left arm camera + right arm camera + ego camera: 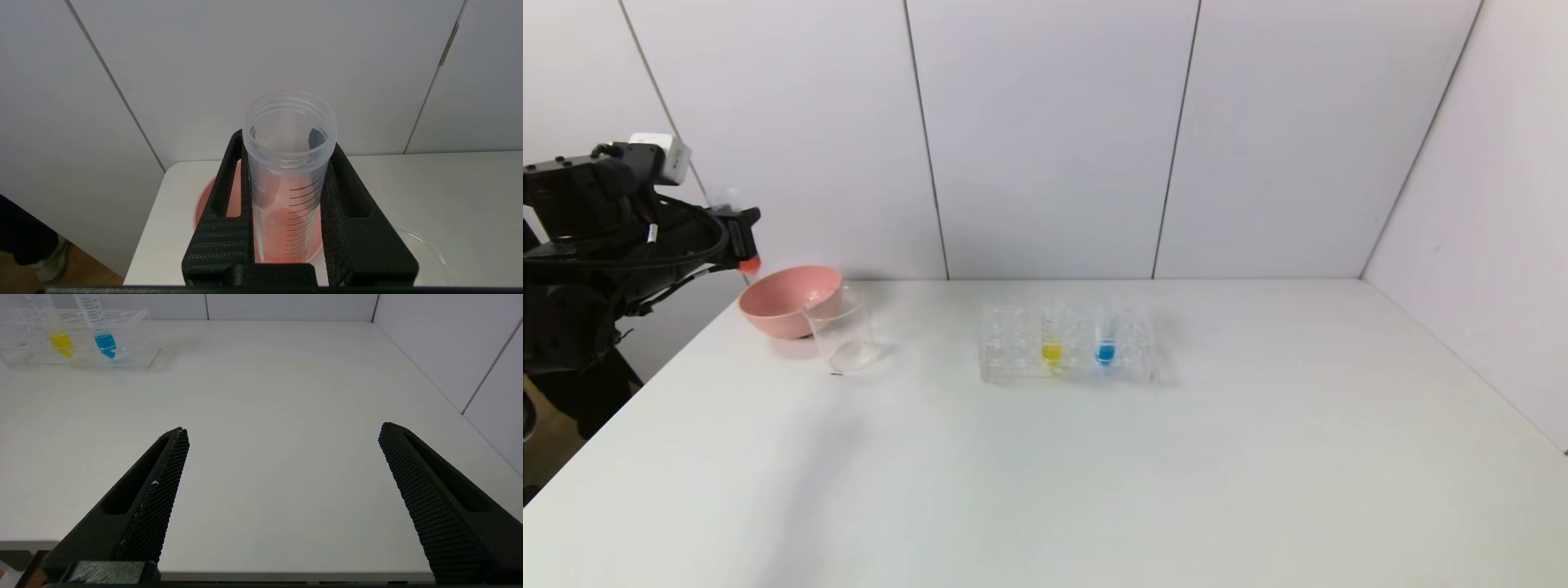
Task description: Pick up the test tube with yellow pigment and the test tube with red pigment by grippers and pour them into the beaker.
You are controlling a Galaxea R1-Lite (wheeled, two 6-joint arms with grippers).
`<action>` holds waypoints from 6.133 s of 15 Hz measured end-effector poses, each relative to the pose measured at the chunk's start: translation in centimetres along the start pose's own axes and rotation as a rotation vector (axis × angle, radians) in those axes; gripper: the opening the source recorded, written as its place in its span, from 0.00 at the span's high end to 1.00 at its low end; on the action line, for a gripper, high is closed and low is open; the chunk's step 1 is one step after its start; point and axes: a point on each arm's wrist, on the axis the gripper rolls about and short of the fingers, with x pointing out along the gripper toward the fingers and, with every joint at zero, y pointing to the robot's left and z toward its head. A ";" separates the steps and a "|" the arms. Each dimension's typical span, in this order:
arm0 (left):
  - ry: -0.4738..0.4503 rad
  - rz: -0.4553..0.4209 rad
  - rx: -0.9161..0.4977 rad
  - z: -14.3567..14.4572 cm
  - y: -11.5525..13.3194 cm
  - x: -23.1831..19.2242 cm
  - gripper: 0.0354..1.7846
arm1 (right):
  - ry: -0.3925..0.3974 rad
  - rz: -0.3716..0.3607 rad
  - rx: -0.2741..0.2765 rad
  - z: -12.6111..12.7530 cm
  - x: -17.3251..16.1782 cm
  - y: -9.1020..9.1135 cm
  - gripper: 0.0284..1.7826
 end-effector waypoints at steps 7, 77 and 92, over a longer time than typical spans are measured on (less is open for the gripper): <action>0.027 0.009 -0.004 -1.1 1.4 0.6 0.75 | 0.000 0.000 0.000 0.0 0.0 0.0 0.05; 0.324 -0.574 0.656 -0.1 2.6 0.8 0.75 | 0.000 0.000 0.000 0.0 0.0 0.0 0.05; 0.495 -0.601 0.744 1.1 0.9 0.0 0.75 | 0.000 0.000 0.000 0.0 0.0 0.0 0.05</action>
